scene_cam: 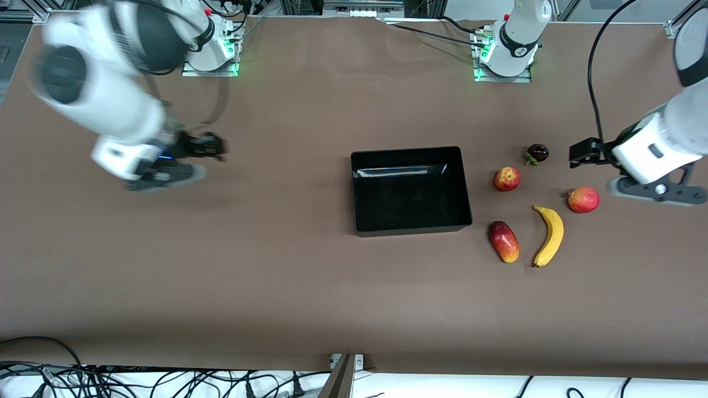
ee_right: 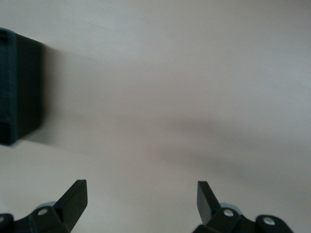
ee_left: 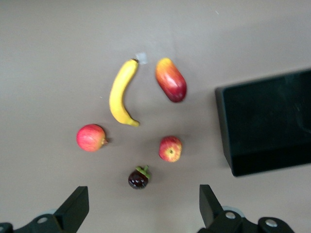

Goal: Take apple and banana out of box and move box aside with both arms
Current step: 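Grasp the rim of the empty black tray with the right gripper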

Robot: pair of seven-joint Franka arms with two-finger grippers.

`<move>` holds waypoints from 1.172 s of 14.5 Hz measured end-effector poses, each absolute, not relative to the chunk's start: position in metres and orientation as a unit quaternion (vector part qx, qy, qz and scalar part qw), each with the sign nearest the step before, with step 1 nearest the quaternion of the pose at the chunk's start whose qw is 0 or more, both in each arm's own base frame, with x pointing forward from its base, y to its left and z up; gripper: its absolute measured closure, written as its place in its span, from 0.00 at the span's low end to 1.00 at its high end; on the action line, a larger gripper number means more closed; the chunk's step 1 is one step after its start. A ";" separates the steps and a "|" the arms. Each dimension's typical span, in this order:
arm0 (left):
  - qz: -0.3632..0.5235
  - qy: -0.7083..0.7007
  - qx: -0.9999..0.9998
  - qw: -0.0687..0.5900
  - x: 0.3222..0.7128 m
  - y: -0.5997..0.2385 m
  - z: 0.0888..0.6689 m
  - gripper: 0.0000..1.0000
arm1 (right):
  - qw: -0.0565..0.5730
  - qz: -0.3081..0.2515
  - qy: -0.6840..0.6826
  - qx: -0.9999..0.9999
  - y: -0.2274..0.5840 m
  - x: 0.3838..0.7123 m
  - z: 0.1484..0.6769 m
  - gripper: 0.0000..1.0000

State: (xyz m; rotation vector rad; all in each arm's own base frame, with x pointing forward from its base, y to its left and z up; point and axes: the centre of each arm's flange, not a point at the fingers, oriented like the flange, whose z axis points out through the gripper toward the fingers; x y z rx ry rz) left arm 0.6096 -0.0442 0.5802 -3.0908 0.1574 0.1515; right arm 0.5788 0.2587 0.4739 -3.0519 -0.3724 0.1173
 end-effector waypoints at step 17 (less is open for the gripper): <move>0.012 0.016 -0.999 0.034 0.565 -0.009 0.557 0.00 | 0.045 -0.035 -0.165 -0.985 0.509 0.501 0.234 0.54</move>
